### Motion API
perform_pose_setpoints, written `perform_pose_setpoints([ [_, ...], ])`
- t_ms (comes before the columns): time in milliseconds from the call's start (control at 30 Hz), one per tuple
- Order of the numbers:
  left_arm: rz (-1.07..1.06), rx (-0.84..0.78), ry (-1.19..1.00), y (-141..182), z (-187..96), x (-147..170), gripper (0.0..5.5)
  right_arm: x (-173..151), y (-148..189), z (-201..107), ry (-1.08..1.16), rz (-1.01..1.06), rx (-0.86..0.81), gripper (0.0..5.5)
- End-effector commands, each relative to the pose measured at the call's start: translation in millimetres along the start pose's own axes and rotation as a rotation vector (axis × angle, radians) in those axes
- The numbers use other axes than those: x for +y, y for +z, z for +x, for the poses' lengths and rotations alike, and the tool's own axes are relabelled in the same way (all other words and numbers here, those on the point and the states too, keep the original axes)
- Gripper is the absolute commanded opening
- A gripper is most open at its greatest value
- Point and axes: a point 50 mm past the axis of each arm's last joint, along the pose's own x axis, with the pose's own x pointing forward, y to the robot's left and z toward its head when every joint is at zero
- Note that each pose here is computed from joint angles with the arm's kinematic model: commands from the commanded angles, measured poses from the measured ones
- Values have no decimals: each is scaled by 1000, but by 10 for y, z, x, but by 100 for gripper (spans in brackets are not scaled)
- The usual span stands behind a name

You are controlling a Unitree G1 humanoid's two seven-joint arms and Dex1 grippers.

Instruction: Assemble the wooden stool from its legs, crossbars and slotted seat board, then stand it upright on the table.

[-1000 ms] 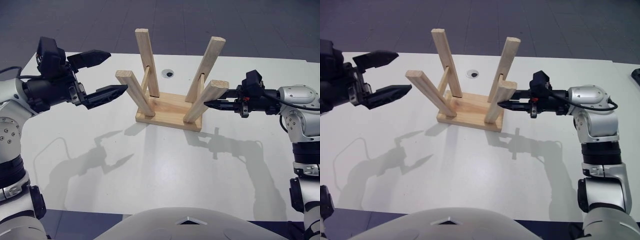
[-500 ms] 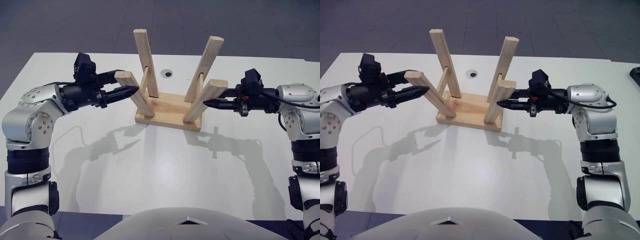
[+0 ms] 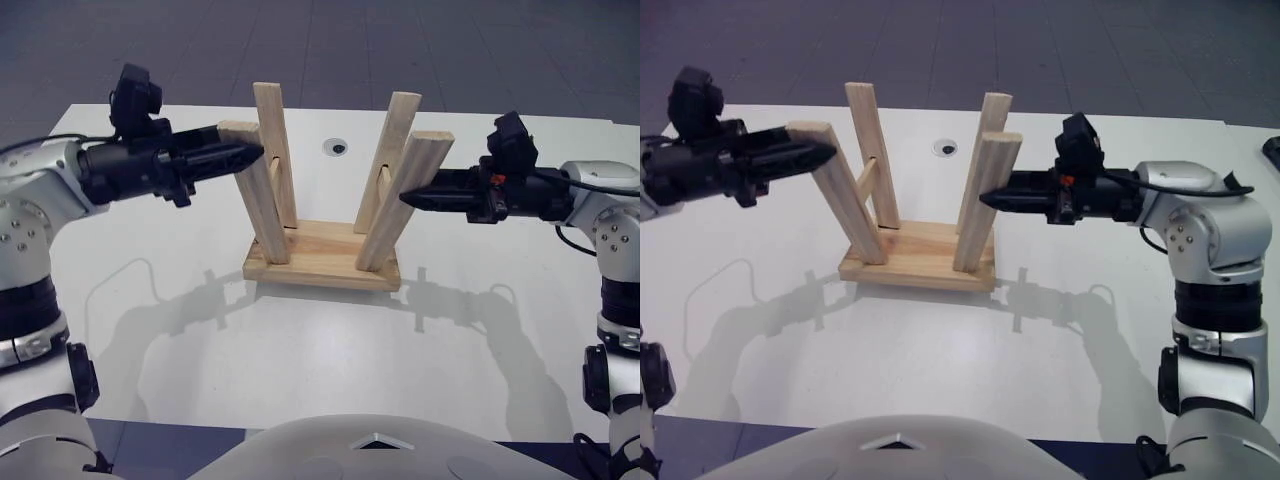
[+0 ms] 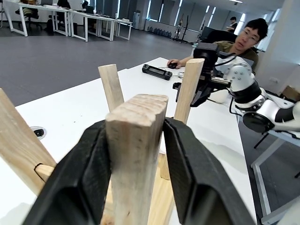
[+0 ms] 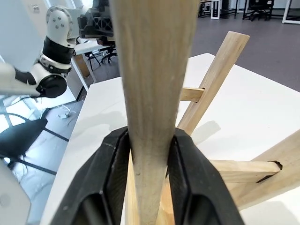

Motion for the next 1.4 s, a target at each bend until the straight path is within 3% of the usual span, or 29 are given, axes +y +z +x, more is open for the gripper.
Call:
perform_pose_setpoints([
  [33,-342,71,106,254,668,327,158,-511,537,240,-446,251,-63,114],
  [233,-495,161,271,-56,937,668,160,-760,578,673,-481,408,-89,122],
  [367,-469,153,347,-162,958,815,156,-849,503,834,-519,461,-77,215],
  [400,-443,153,362,-177,956,847,192,-861,491,864,-524,465,-75,228],
  [600,-303,43,432,-151,888,1016,293,-950,389,947,-571,499,-90,322],
  [700,-195,83,498,-170,783,1093,340,-956,335,929,-561,502,-66,367],
  [900,168,200,602,-140,649,1192,433,-1017,168,772,-587,484,-66,456],
  [1100,410,119,673,-63,615,1212,533,-991,30,580,-577,482,-105,540],
  [1200,571,22,669,120,531,1147,537,-832,108,398,-488,370,-161,540],
  [1300,802,-116,767,367,218,1003,537,-598,111,156,-438,42,-141,540],
  [1400,873,-281,764,446,-129,541,537,-433,-16,-142,-454,-240,-39,540],
])
